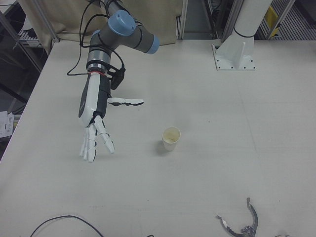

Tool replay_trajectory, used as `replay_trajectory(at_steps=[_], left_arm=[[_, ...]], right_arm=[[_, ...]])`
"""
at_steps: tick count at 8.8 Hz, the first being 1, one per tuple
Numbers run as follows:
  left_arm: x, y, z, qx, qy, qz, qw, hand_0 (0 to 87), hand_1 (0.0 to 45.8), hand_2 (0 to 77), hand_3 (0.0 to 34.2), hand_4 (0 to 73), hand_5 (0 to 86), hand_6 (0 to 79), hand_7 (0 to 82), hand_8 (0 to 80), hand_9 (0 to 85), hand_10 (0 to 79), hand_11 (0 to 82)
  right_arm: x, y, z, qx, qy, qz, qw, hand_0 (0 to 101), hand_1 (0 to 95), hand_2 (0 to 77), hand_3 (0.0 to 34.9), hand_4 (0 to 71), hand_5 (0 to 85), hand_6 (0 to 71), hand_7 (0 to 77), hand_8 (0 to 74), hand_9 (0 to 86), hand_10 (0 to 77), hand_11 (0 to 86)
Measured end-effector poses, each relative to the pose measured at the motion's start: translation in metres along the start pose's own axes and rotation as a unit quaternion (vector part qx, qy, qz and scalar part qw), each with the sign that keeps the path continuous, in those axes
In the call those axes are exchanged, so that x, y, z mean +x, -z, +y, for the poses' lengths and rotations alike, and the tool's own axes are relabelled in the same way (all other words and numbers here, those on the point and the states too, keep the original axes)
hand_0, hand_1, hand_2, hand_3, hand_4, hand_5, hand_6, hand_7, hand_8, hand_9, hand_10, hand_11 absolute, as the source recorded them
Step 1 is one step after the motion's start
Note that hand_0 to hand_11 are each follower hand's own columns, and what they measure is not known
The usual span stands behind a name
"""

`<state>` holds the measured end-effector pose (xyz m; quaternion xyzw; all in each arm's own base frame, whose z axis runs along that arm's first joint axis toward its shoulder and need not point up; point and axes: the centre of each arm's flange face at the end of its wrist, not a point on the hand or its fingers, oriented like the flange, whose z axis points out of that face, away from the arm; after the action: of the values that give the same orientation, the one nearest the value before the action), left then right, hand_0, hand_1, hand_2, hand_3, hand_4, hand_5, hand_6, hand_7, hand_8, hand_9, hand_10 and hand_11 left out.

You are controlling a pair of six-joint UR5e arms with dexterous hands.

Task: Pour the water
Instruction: 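Close the left hand fingers around the beige cup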

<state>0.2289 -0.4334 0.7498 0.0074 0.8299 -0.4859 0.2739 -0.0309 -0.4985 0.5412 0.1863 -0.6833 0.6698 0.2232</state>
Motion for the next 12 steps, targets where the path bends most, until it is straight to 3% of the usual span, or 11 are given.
replay_trajectory(at_steps=[3,5,6,7,9,10,11,12], left_arm=[[0.001,-0.003,0.003,0.002,-0.001,-0.002,1.0000,61.8,25.1,1.1,0.0,13.1,9.3,0.0,1.6,0.5,1.1,1.6,6.0],[0.002,-0.006,0.007,0.004,-0.002,-0.003,1.0000,66.6,26.7,1.1,0.0,20.2,24.5,0.0,1.6,0.5,1.1,3.3,7.6],[0.004,-0.008,0.010,0.004,-0.002,-0.003,1.0000,66.6,26.7,1.1,0.0,20.2,24.5,0.0,1.6,0.5,1.1,3.3,7.6],[0.006,-0.011,0.014,0.004,-0.002,-0.002,1.0000,62.8,22.9,1.6,0.0,28.4,46.9,1.6,4.9,0.5,1.1,4.9,9.3],[0.011,-0.016,0.021,0.009,-0.002,-0.005,0.9999,62.6,21.8,1.6,0.0,28.4,51.3,2.7,4.4,2.7,1.1,4.9,9.3],[0.012,-0.017,0.023,0.014,-0.004,-0.008,0.9999,59.9,22.4,15.8,0.0,27.3,55.6,4.4,7.6,3.3,4.9,6.0,12.0],[0.012,-0.017,0.023,0.017,-0.005,-0.010,0.9998,57.2,21.8,24.5,0.0,26.7,55.6,3.8,8.7,4.9,6.5,8.2,14.2],[0.013,-0.017,0.024,0.018,-0.006,-0.011,0.9998,57.2,21.8,24.5,0.0,26.7,55.6,3.8,8.7,4.9,6.5,8.2,14.2]], right_arm=[[0.001,0.002,-0.002,0.002,0.001,0.001,1.0000,46,8.7,1.6,0.0,7.6,4.9,4.9,5.5,2.2,2.2,0.5,1.1],[0.002,0.002,-0.002,0.002,0.001,0.003,1.0000,45,8.2,1.6,0.1,7.6,4.9,4.9,5.5,2.2,2.2,0.5,1.1],[0.003,0.002,-0.002,0.002,0.002,0.003,1.0000,45,8.2,1.6,0.1,7.6,3.3,4.9,5.5,2.2,2.2,0.5,1.1],[0.003,0.002,-0.003,0.002,0.002,0.004,1.0000,45,8.2,1.6,0.0,7.6,3.8,4.4,5.5,2.2,2.2,0.5,1.1],[0.004,0.003,-0.003,0.003,0.002,0.004,1.0000,45,8.2,1.6,0.0,7.6,4.4,4.9,5.5,2.2,2.2,0.5,1.1],[0.004,0.003,-0.004,0.003,0.003,0.004,1.0000,45,8.2,1.6,0.0,7.6,4.4,4.9,5.5,2.2,2.2,0.5,1.1],[0.004,0.003,-0.004,0.003,0.003,0.004,1.0000,45,8.2,1.6,0.1,7.6,4.4,4.9,5.5,2.2,2.2,0.5,1.1],[0.004,0.003,-0.004,0.003,0.003,0.004,1.0000,45,8.2,1.6,0.3,6.5,4.4,4.4,5.5,2.2,2.2,0.5,1.1]])
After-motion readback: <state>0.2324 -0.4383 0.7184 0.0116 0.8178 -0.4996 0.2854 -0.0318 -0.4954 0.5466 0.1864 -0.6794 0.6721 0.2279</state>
